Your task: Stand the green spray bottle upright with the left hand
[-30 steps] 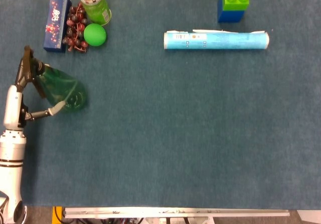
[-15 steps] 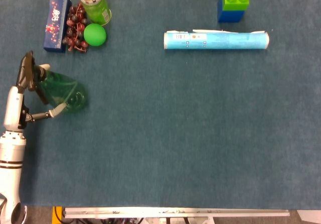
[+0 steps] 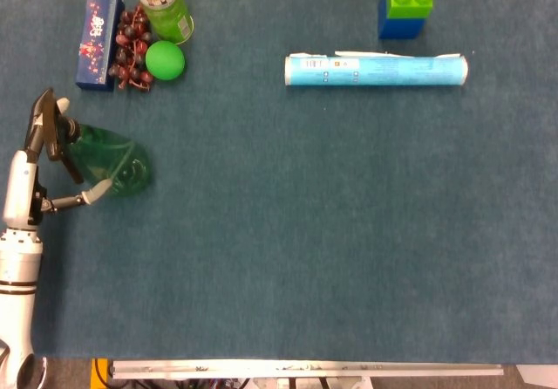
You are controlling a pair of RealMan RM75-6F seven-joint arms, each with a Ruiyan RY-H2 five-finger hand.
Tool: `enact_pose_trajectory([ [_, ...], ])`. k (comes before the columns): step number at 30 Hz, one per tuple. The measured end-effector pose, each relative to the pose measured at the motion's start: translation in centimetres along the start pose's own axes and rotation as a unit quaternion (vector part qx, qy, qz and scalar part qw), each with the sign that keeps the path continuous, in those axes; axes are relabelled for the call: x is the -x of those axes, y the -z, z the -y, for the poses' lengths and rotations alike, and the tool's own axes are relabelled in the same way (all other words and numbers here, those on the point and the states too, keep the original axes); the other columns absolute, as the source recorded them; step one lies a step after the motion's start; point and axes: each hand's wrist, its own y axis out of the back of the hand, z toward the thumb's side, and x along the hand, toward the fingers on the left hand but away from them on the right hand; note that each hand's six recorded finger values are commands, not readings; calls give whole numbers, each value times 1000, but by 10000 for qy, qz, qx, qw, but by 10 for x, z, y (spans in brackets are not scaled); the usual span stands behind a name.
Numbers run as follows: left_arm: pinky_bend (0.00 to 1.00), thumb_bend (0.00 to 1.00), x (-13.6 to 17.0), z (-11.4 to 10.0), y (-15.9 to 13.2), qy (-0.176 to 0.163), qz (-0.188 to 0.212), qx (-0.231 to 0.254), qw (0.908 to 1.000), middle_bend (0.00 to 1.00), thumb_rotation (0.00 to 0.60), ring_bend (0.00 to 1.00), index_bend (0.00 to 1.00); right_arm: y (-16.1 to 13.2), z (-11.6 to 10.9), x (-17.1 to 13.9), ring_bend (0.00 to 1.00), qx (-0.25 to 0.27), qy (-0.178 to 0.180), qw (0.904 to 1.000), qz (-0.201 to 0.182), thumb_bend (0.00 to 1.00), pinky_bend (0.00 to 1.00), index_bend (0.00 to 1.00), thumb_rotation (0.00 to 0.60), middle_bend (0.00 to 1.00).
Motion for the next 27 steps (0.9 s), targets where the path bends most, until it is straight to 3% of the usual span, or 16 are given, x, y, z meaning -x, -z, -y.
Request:
enact_pose_trajectory([
  [17,155,0,5,-7,-11,53,114,-21,9999,0,600,52,130,0,0,0,255,5,-6,10000,4,96,359,484,600,338],
  [27,154,0,8,-31,-14,-137,65,-246,9996,0,600,52,136,0,0,1,255,14,-9,10000,1,96,359,485,600,338],
])
